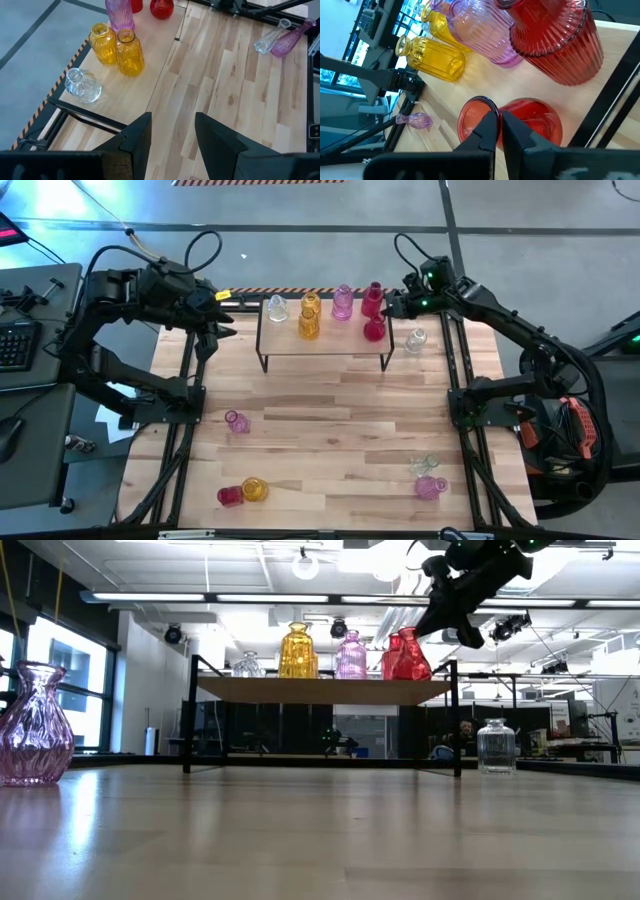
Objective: Sort vases onto shelf
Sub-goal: Put the red vase aligned with the other red vase on the shelf
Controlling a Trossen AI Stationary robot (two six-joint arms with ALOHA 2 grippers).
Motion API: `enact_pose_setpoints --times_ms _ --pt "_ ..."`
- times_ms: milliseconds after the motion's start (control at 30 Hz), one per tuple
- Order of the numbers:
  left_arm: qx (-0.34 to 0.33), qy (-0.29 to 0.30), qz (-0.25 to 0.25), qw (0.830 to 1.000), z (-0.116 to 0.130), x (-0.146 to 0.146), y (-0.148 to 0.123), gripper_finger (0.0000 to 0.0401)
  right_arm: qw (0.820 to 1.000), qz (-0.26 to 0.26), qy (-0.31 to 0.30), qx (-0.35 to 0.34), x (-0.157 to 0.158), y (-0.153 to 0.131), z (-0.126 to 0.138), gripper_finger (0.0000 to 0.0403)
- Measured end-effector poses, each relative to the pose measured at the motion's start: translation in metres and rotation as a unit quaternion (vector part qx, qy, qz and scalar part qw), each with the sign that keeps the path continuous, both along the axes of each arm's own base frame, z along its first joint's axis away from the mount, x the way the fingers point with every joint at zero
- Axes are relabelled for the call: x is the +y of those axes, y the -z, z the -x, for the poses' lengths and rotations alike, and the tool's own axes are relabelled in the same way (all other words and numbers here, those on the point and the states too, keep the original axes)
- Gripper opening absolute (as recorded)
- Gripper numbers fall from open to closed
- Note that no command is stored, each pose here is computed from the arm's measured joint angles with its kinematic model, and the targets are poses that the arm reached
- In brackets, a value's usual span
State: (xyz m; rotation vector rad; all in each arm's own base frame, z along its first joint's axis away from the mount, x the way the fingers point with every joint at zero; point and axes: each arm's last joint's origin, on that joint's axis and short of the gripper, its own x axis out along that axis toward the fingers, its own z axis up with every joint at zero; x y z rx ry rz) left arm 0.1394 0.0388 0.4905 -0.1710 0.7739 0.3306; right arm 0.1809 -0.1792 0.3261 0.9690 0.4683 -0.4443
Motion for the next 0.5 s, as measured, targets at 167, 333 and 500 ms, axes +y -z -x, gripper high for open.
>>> enact_pose_setpoints --times_ms 167,333,500 --pt "-0.002 0.0 -0.001 1.0 -0.0003 0.0001 -0.0003 0.014 1.0 0.004 0.002 0.002 -0.0002 0.0 0.0 0.0" --pt "-0.002 0.0 -0.001 1.0 -0.0003 0.0001 -0.0003 0.014 1.0 0.017 0.007 -0.009 -0.0022 -0.0024 -0.0015 0.0" --pt "-0.002 0.0 0.0 1.0 -0.0002 0.0001 -0.0003 0.014 1.0 0.019 0.007 -0.011 -0.0024 -0.0029 -0.0018 0.0"
